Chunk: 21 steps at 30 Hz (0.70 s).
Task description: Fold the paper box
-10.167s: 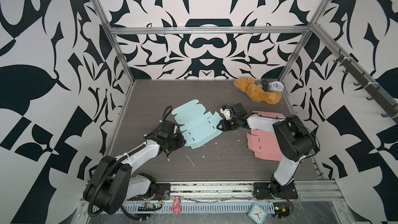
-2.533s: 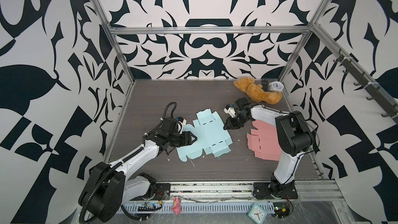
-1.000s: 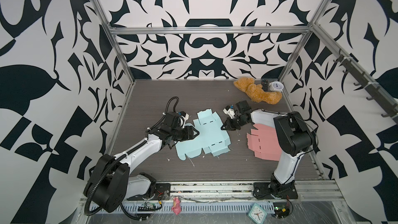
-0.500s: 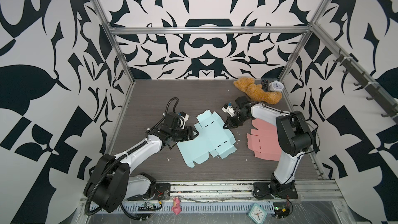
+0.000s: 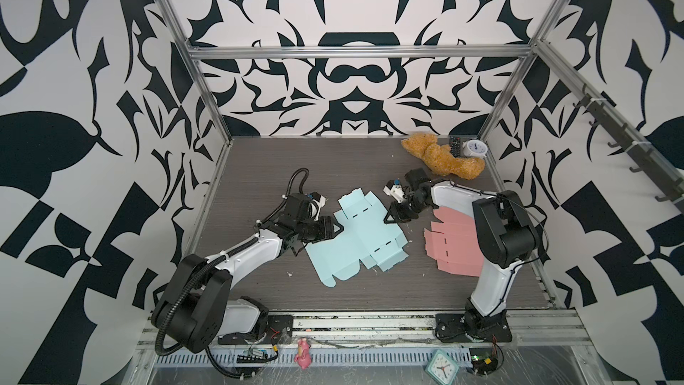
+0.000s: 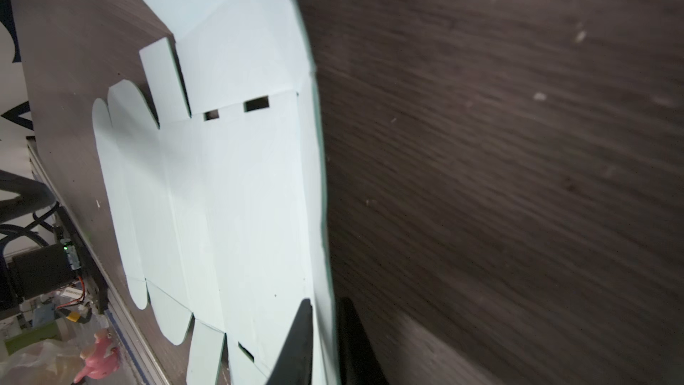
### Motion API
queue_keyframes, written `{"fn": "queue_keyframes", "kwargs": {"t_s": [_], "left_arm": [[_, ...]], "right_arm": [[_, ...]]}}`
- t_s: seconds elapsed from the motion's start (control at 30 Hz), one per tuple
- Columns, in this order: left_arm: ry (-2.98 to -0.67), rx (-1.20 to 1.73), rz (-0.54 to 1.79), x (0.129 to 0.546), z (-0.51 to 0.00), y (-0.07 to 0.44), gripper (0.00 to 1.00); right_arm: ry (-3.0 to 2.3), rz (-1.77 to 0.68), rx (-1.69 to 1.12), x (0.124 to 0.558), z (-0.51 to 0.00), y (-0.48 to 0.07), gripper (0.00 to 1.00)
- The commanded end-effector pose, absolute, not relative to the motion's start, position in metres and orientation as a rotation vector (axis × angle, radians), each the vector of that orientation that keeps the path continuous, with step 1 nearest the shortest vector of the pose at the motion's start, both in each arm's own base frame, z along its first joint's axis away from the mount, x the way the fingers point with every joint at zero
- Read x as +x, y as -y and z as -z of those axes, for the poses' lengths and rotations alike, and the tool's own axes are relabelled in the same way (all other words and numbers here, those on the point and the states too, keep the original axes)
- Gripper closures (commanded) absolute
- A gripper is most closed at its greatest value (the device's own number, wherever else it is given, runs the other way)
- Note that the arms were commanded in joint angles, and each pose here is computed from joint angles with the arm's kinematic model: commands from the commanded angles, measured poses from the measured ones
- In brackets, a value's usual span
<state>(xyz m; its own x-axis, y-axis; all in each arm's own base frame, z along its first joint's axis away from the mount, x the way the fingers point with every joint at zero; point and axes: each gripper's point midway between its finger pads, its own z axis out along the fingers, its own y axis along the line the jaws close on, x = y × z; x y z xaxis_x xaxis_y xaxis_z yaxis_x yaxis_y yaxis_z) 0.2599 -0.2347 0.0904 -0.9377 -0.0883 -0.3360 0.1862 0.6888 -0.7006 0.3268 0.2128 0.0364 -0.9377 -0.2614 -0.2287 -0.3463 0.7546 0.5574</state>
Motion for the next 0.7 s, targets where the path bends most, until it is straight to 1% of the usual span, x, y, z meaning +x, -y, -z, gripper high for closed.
{"fn": "queue_keyframes", "kwargs": {"t_s": [0.0,0.13,0.23,0.33,0.47,0.67], "left_arm": [[-2.510,0.089,1.146,0.277,-0.102,0.244,0.50],[-2.503,0.110,1.165,0.296,-0.108,0.257,0.63],[-2.505,0.121,1.159,0.310,-0.107,0.264,0.74],[-2.506,0.112,1.145,0.324,-0.103,0.269,0.81],[-2.496,0.094,1.168,0.343,-0.098,0.278,0.89],[-2.506,0.074,1.189,0.364,-0.085,0.291,0.95]], "right_arm": [[-2.762,-0.961,-0.503,0.328,-0.051,-0.218,0.90],[-2.769,-0.913,-0.543,0.323,-0.057,-0.218,0.96],[-2.759,-0.896,-0.556,0.320,-0.062,-0.220,0.98],[-2.764,-0.843,-0.593,0.314,-0.063,-0.222,0.99],[-2.736,-0.837,-0.644,0.307,-0.068,-0.231,1.00],[-2.728,-0.822,-0.696,0.297,-0.072,-0.239,0.99]]}}
